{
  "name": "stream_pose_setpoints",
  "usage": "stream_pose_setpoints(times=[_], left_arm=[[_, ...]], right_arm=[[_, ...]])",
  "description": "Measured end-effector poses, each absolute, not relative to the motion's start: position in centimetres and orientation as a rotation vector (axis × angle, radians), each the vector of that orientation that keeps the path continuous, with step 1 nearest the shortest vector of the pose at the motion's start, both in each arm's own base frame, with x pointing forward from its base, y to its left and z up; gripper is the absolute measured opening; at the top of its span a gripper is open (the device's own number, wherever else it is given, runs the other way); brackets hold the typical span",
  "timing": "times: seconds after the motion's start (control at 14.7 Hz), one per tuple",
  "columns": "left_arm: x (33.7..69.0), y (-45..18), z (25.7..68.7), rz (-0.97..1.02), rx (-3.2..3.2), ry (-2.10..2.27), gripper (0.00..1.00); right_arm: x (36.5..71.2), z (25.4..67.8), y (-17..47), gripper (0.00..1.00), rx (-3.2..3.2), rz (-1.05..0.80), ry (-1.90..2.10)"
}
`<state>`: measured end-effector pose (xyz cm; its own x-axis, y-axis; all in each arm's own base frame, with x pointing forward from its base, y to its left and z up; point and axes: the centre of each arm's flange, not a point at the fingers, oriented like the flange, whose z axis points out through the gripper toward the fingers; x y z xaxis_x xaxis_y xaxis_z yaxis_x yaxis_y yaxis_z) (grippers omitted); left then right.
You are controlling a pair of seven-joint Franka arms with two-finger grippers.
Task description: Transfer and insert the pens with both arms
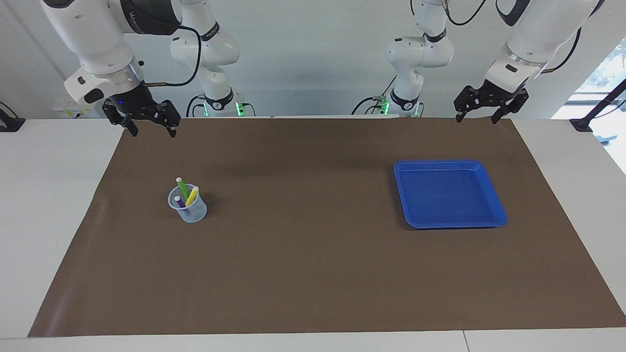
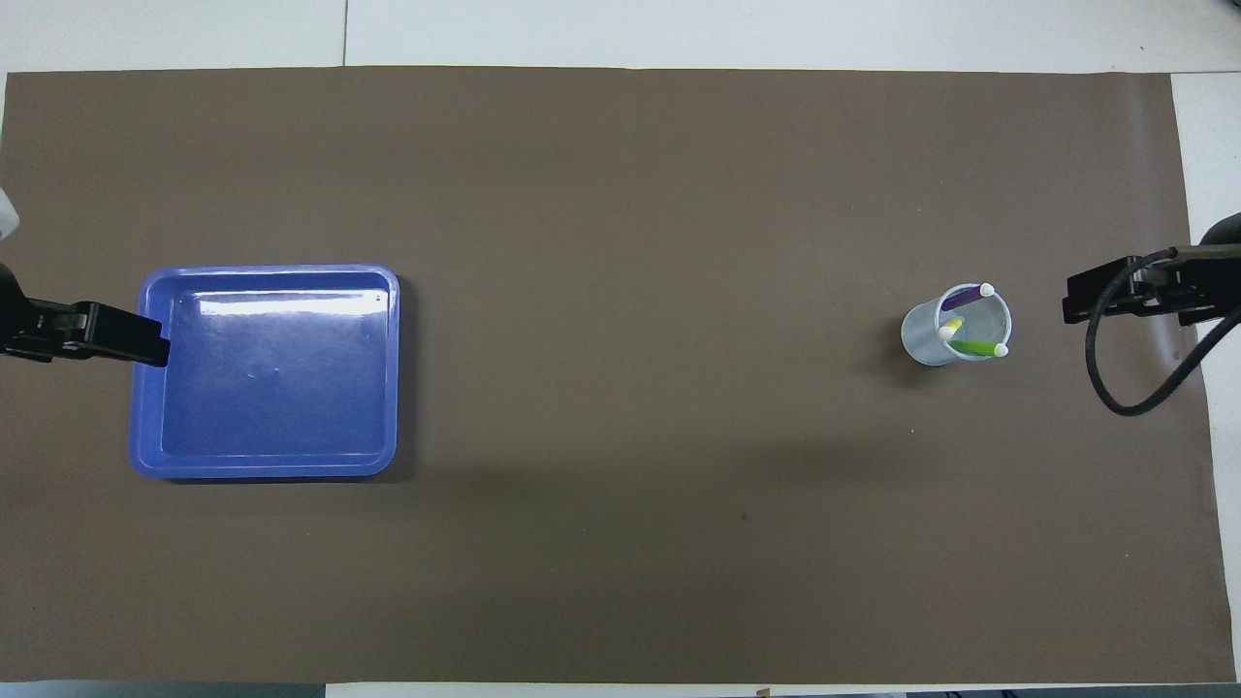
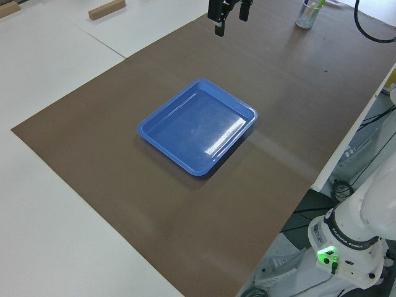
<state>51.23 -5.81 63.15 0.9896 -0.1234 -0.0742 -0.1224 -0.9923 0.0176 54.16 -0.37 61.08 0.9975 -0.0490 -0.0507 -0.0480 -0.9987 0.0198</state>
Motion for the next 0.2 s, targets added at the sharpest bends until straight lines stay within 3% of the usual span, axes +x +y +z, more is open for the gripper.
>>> stream_pose_setpoints(times=[0.2], left_arm=[[51.15, -5.7, 63.33, -0.111, 3.121, -0.19, 1.0]], right_arm=[[54.16, 61.08, -0.37, 1.0, 3.121, -0.08, -0.076]])
